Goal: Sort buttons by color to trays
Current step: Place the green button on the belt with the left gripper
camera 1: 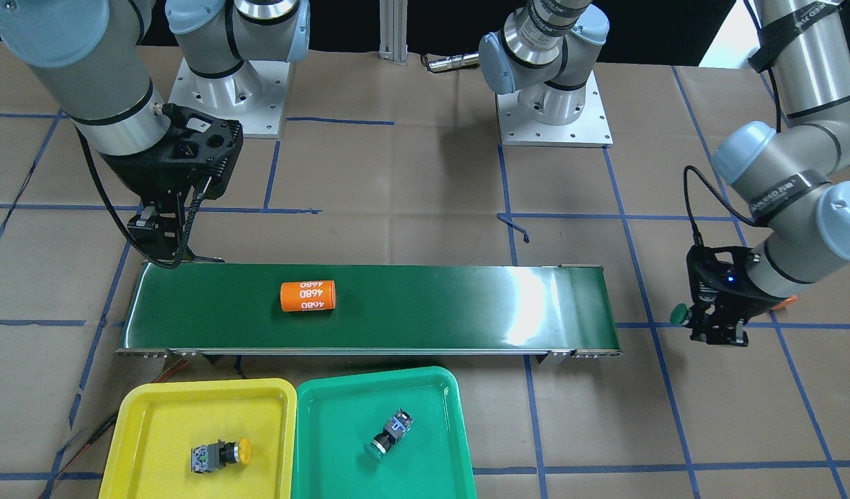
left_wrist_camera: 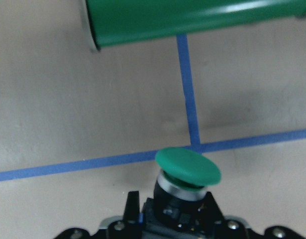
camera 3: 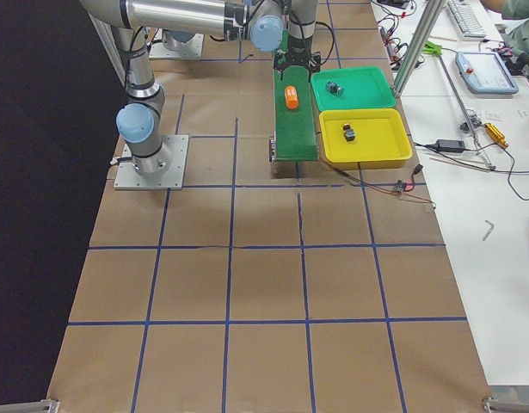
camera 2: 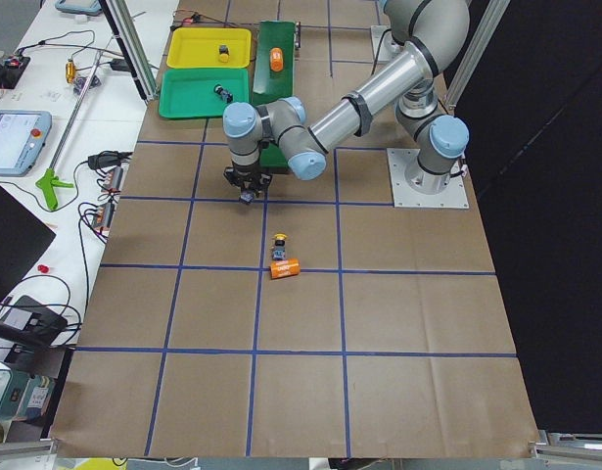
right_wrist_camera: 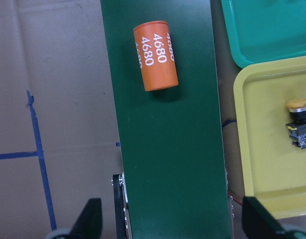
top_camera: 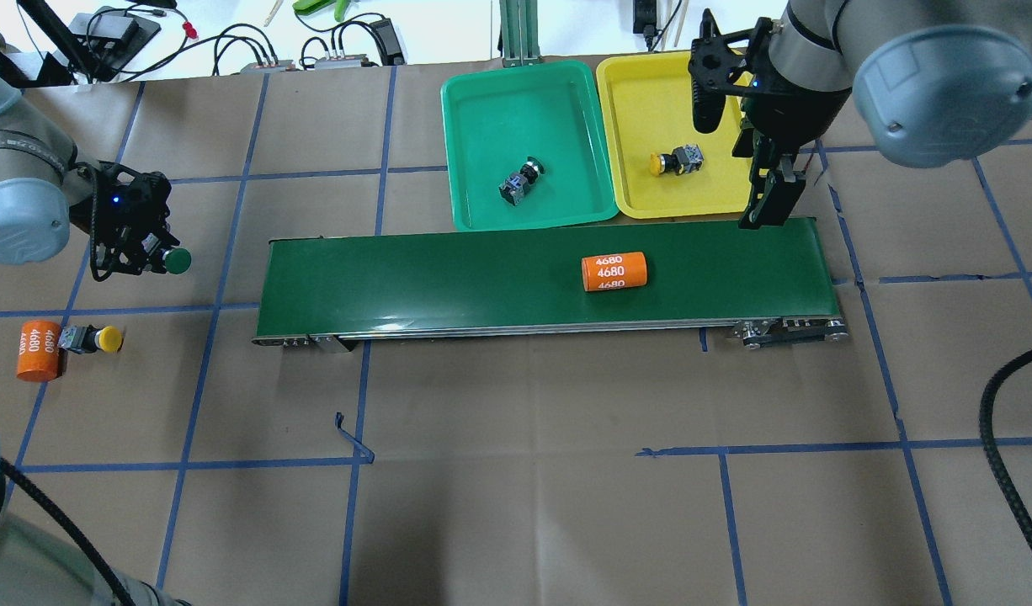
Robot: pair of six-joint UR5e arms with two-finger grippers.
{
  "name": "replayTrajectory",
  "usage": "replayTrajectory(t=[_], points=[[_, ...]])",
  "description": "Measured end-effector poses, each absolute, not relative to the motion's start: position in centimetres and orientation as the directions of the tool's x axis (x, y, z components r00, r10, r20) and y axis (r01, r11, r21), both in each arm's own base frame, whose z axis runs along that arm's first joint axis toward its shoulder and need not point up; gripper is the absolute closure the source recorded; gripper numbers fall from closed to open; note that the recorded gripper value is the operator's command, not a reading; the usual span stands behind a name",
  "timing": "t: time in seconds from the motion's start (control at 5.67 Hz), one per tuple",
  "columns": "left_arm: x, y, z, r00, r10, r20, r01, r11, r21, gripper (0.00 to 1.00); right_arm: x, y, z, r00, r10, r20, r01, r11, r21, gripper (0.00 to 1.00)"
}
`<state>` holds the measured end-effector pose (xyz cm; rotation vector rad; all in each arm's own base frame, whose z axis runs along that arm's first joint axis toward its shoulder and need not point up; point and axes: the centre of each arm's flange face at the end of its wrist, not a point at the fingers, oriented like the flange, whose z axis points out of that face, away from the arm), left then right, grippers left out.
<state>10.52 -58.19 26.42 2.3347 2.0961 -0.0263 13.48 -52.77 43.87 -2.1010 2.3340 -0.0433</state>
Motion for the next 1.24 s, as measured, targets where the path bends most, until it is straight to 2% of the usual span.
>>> replayTrajectory(t=[0.18, 0.71, 0.88, 1.06, 1.24], points=[[5.4, -57.5, 27.3, 0.024, 1.000, -0.018, 1.000, -0.024, -0.005, 0.93, 13.5, -52.8, 44.2, -0.101, -0.995, 0.025, -0.995, 0.100, -0.018, 0.00], [-6.5, -57.3, 26.1, -0.108, 0.994, 0.008, 0.994, 0.108, -0.001, 0.92, 13.6, -52.8, 44.2, -0.087, -0.996, 0.029, -0.996, 0.086, -0.016, 0.00], [-8.6, -56.9, 25.6, -0.140, 0.990, 0.020, 0.990, 0.140, 0.001, 0.78, 13.6, -52.9, 44.1, -0.068, -0.997, 0.026, -0.998, 0.068, -0.016, 0.00], [-9.5, -56.4, 25.1, -0.177, 0.984, 0.034, 0.984, 0.177, 0.004, 0.01, 13.6, -53.0, 43.8, -0.047, -0.999, 0.022, -0.999, 0.047, -0.016, 0.00], [-9.8, -56.0, 24.8, -0.209, 0.977, 0.046, 0.978, 0.209, 0.007, 0.01, 13.6, -53.0, 43.7, -0.038, -0.999, 0.020, -0.999, 0.038, -0.016, 0.00]])
